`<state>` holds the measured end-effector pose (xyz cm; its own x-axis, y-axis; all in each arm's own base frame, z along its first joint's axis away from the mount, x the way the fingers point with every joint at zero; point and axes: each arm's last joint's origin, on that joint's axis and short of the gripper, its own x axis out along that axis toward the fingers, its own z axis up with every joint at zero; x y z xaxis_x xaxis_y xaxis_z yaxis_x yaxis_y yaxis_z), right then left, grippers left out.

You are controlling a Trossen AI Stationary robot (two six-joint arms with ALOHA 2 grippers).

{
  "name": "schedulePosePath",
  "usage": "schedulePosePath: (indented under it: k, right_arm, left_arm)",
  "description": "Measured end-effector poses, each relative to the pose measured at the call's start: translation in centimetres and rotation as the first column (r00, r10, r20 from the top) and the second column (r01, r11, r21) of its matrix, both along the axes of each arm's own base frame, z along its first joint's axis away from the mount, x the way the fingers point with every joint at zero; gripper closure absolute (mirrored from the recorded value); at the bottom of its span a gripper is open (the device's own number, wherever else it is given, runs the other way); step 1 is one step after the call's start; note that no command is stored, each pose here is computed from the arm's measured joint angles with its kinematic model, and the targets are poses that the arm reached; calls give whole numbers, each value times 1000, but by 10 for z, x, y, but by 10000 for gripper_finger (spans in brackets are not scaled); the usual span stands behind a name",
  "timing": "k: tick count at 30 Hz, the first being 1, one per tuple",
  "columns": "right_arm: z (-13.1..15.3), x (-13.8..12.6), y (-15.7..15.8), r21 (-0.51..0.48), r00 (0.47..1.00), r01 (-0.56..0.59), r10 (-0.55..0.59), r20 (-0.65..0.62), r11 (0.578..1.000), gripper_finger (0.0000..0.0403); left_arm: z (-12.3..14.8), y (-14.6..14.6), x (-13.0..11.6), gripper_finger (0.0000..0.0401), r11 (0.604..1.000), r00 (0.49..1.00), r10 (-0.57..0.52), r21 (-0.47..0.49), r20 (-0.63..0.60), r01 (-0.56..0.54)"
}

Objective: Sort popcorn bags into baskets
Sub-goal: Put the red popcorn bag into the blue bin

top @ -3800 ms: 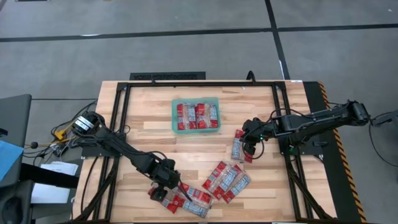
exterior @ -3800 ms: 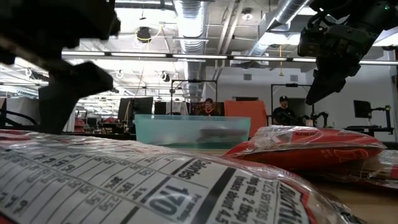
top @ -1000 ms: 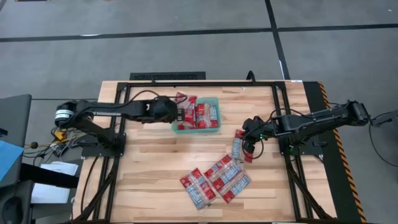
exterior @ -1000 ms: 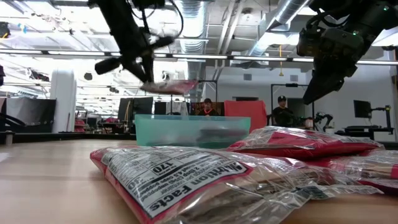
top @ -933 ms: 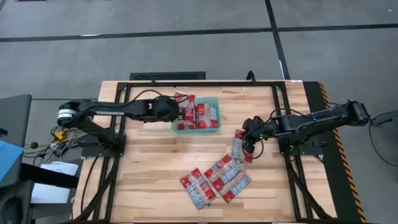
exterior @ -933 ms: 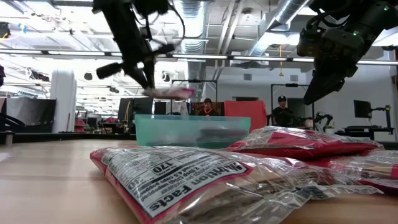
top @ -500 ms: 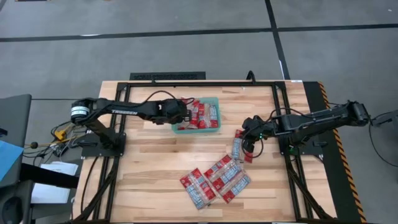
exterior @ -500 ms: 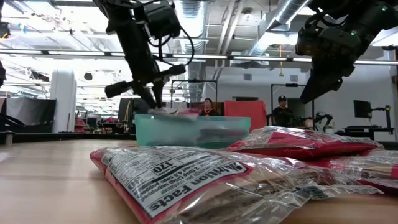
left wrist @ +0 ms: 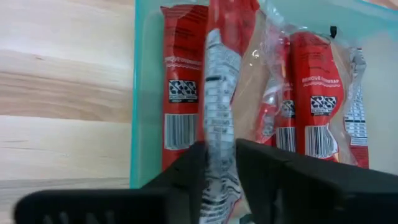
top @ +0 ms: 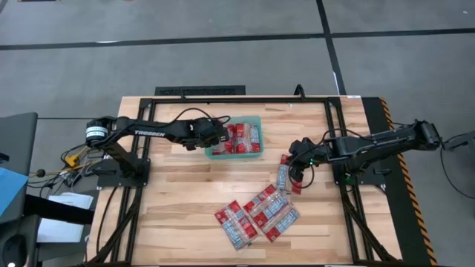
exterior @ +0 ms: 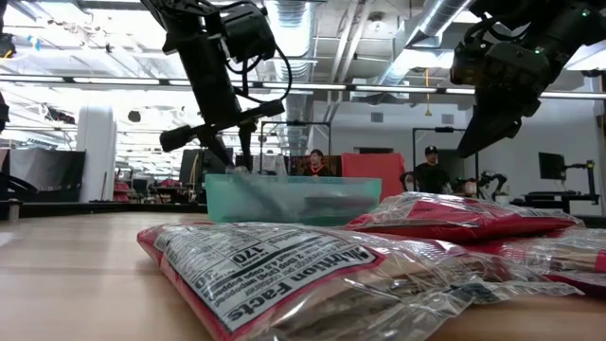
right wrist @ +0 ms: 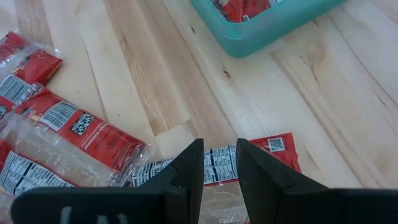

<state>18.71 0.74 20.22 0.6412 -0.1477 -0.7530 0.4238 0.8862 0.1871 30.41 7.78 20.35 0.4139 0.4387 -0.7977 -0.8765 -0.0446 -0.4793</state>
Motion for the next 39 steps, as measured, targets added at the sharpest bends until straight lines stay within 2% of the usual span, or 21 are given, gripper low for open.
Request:
schedulePosePath:
  k: [8,10,12,17,20,22,24,27,30,32,39]
  right_arm:
    - [0,0,0,-1,1000,-1,1,0,1000,285]
    - [0,0,0,-1,1000,-1,1,-1,1000,285]
    - [0,0,0,-1,1000,-2,2,-3,1000,285]
    - [0,-1,0,2,1000,-5,5,-8,1000,285]
    - [0,0,0,2,1000,-5,5,-5,1000,285]
    - [0,0,0,-3,1000,-11,11,-6,1000,285]
    - [0,0,0,-11,1000,-20,20,-8,1000,285]
    - [0,0,0,-11,1000,-23,23,-8,1000,285]
    - [0,0,0,-10,1000,-24,24,-4,1000,285]
    - [0,0,0,-9,1000,-24,24,-2,1000,285]
    - [0,0,1,16,1000,-1,1,3,1000,285]
  left_arm:
    - [3,4,2,221,999,999,-36,18,29,35]
    - [8,6,4,201,996,994,-90,18,66,89]
    - [16,7,5,184,981,975,-195,25,107,193]
    - [44,-3,3,160,887,861,-461,94,216,452]
    - [55,-20,3,159,783,740,-618,131,266,608]
    - [56,-37,6,159,723,677,-686,138,267,677]
    - [53,-57,10,159,683,642,-726,149,245,715]
    - [45,-82,21,159,620,593,-785,232,182,750]
    - [37,-96,33,159,594,567,-804,293,181,749]
    - [29,-101,40,159,577,545,-816,297,190,761]
    - [-3,-127,56,159,464,442,-886,298,143,834]
